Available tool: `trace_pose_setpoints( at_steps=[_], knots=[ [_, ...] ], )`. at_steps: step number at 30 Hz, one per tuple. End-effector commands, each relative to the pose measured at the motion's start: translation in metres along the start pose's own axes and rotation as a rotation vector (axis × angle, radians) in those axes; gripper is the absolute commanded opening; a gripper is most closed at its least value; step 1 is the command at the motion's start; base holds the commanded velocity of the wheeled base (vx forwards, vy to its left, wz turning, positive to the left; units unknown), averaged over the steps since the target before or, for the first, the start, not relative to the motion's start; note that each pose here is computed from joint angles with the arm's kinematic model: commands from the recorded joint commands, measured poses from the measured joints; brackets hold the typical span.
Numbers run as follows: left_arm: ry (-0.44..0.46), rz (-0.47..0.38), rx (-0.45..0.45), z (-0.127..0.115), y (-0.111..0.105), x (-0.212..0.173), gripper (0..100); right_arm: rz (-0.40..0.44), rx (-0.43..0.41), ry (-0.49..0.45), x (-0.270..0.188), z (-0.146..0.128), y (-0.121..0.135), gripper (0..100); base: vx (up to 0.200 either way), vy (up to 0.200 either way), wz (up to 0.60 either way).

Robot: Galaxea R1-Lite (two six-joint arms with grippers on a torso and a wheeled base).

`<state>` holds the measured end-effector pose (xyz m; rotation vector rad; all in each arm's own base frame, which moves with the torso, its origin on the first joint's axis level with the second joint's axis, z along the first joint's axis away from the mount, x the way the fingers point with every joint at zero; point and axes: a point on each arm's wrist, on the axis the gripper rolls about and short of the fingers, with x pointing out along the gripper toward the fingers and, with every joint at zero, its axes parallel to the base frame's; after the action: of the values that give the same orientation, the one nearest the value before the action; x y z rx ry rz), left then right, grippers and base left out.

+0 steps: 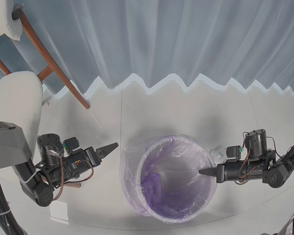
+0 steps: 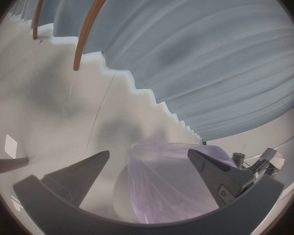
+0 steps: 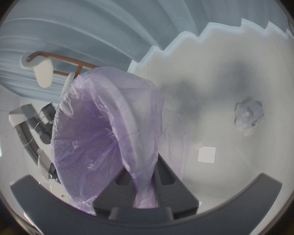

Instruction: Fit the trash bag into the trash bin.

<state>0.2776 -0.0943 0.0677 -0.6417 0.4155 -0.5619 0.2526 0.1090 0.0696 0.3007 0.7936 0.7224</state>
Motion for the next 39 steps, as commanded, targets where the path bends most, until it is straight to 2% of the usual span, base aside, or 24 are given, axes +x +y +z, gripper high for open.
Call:
trace_pose_setpoints(
  at_steps=[1, 5, 9, 13, 16, 21, 23, 25, 36, 37, 39],
  knots=[
    [-0.094, -0.043, 0.025, 0.011, -0.035, -0.069, 100, -0.097, 0.129, -0.017, 0.008, -0.001, -0.003, 0, 0.000, 0.000, 0.00],
    [-0.148, -0.077, 0.050, 0.013, -0.045, -0.088, 100, -0.163, 0.182, -0.042, 0.027, -0.005, -0.005, 0, 0.000, 0.000, 0.00],
    [-0.164, -0.131, 0.083, 0.007, -0.058, -0.105, 100, -0.253, 0.140, -0.158, 0.053, -0.007, -0.014, 0, 0.000, 0.000, 0.00],
    [-0.211, -0.124, 0.099, 0.010, -0.060, -0.120, 100, -0.317, 0.100, -0.245, 0.072, -0.013, -0.015, 0, 0.000, 0.000, 0.00],
    [-0.266, -0.112, 0.104, 0.013, -0.062, -0.134, 100, -0.341, 0.086, -0.251, 0.081, -0.019, -0.010, 0, 0.000, 0.000, 0.00],
    [-0.301, -0.126, 0.107, 0.013, -0.068, -0.145, 100, -0.349, 0.090, -0.231, 0.087, -0.025, -0.010, 0, 0.000, 0.000, 0.00],
    [-0.322, -0.080, 0.099, 0.013, -0.066, -0.147, 100, -0.358, 0.085, -0.242, 0.093, -0.023, -0.012, 0, 0.000, 0.000, 0.00],
    [-0.335, -0.080, 0.101, 0.014, -0.068, -0.149, 100, -0.360, 0.086, -0.250, 0.096, -0.021, -0.012, 0, 0.000, 0.000, 0.00],
    [-0.350, -0.093, 0.114, 0.014, -0.072, -0.154, 100, -0.395, 0.080, -0.241, 0.103, -0.026, -0.016, 0, 0.000, 0.000, 0.00],
    [-0.352, -0.094, 0.114, 0.014, -0.072, -0.154, 100, -0.402, 0.079, -0.249, 0.104, -0.025, -0.016, 100, 0.000, 0.000, 0.00],
    [-0.364, -0.106, 0.121, 0.015, -0.074, -0.157, 100, -0.411, 0.082, -0.282, 0.106, -0.020, -0.015, 100, 0.000, 0.000, 0.00]
  ],
)
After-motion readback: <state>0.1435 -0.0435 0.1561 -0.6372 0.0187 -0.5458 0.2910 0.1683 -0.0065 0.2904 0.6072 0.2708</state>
